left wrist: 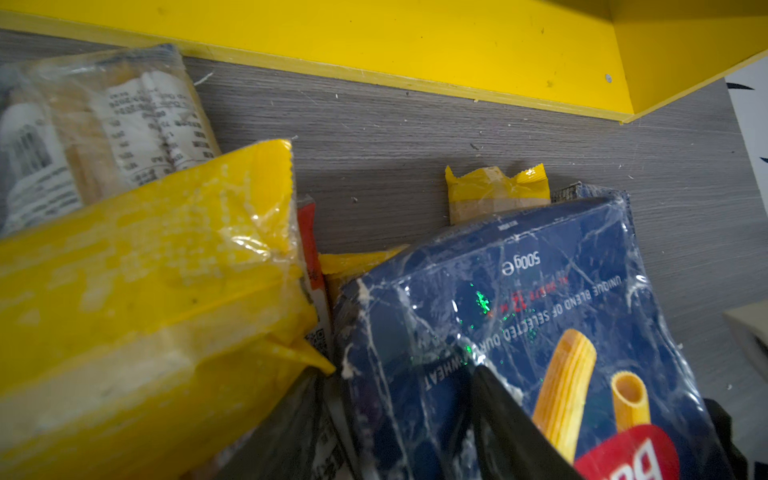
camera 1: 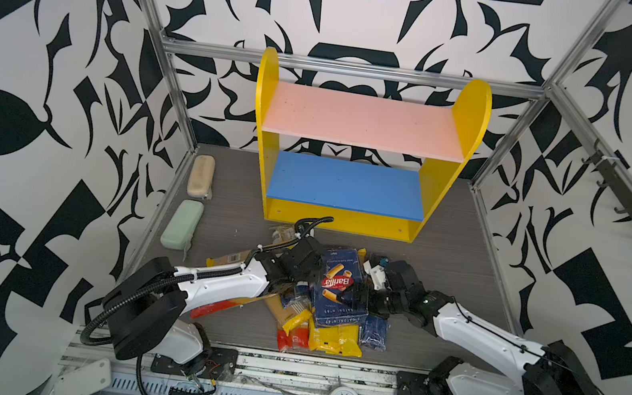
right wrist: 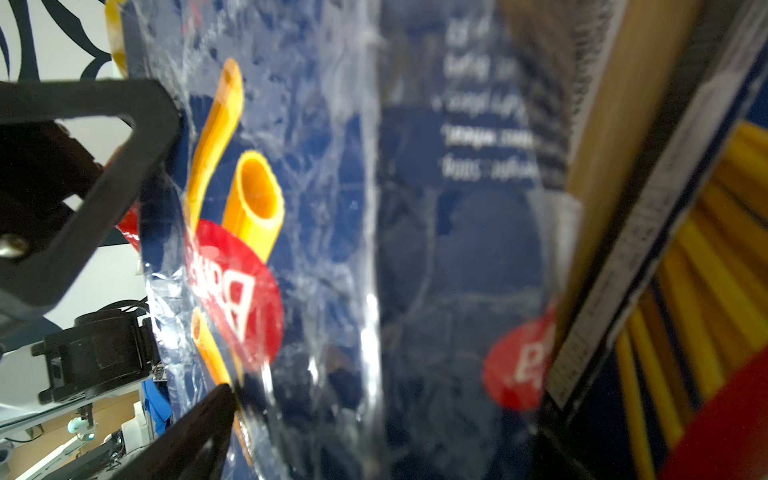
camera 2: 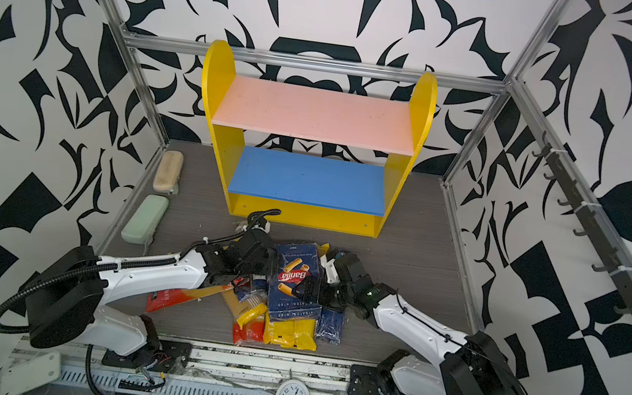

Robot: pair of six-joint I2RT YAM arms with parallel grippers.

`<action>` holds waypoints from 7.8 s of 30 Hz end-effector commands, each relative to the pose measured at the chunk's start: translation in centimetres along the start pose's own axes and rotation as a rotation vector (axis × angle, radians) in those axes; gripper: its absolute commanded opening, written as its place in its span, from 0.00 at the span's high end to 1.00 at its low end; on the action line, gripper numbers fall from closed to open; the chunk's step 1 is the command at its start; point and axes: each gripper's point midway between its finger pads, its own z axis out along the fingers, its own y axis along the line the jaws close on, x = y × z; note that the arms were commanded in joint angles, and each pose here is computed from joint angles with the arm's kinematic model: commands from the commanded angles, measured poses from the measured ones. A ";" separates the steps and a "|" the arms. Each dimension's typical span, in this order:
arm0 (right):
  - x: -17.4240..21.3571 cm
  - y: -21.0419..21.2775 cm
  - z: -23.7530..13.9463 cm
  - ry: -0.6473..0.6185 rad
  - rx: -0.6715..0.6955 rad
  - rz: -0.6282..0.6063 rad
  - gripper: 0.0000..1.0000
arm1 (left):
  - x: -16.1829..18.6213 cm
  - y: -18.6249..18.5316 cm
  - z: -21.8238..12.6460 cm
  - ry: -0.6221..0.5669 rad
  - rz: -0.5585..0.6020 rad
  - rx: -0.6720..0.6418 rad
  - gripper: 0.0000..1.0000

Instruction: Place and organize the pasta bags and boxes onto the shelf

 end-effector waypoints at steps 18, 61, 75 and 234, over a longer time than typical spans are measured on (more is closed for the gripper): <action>-0.2 4.0 -0.2 0.009 -0.208 -0.021 0.05 | 1.3 -0.7 1.6 0.041 -0.028 0.038 0.42; -3.7 7.2 -3.4 -0.126 -0.389 -0.017 0.47 | -6.2 -0.7 -4.9 -0.162 0.048 -0.080 0.22; -3.8 8.1 -4.8 -0.143 -0.410 -0.030 0.51 | -6.8 3.6 -10.9 -0.236 0.019 -0.168 0.05; -12.3 6.7 -6.4 -0.200 0.190 -0.293 0.19 | -5.7 9.9 -18.8 -0.352 -0.041 -0.186 0.01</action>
